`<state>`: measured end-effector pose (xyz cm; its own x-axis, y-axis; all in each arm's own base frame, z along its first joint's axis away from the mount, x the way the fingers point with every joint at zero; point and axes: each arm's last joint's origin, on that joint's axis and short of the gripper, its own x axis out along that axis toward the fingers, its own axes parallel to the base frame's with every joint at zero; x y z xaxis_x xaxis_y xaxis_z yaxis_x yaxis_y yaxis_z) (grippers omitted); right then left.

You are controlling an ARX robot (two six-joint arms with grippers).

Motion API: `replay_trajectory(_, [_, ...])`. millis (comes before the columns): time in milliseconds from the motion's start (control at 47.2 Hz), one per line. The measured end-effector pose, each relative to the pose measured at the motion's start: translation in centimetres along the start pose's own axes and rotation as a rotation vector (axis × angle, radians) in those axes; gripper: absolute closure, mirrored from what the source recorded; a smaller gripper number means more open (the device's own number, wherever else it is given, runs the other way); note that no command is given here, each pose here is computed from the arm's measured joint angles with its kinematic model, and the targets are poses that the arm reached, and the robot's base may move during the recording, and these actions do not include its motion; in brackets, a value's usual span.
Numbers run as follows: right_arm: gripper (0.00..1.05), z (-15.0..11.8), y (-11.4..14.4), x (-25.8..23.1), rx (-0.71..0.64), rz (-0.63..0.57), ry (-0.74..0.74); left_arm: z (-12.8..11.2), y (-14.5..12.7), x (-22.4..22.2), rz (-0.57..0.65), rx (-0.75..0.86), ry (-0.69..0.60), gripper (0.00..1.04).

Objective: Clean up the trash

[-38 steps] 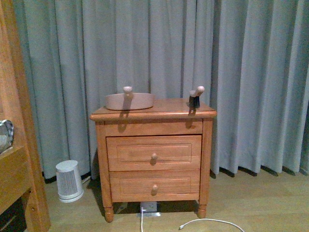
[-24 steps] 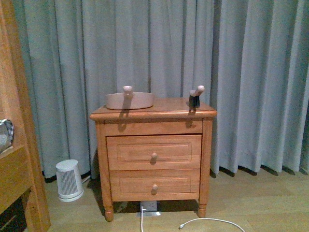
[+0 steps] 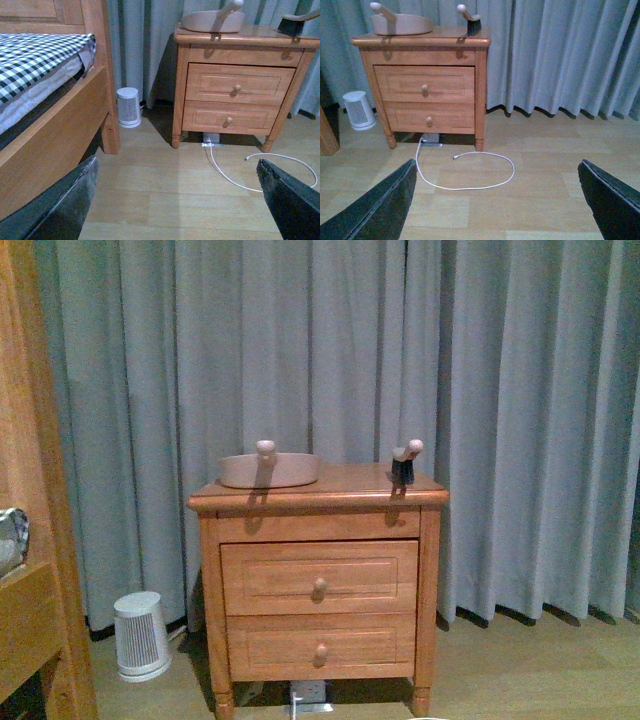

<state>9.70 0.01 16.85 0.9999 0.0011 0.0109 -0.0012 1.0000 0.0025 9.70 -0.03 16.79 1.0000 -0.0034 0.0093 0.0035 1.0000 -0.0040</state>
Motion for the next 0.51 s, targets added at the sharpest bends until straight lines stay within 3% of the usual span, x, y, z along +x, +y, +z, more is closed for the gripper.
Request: replay_trajectory(508, [0.07,0.00,0.00,0.00,0.000,0.000,0.000,0.00,0.00,0.00,0.000,0.000,0.000,0.08])
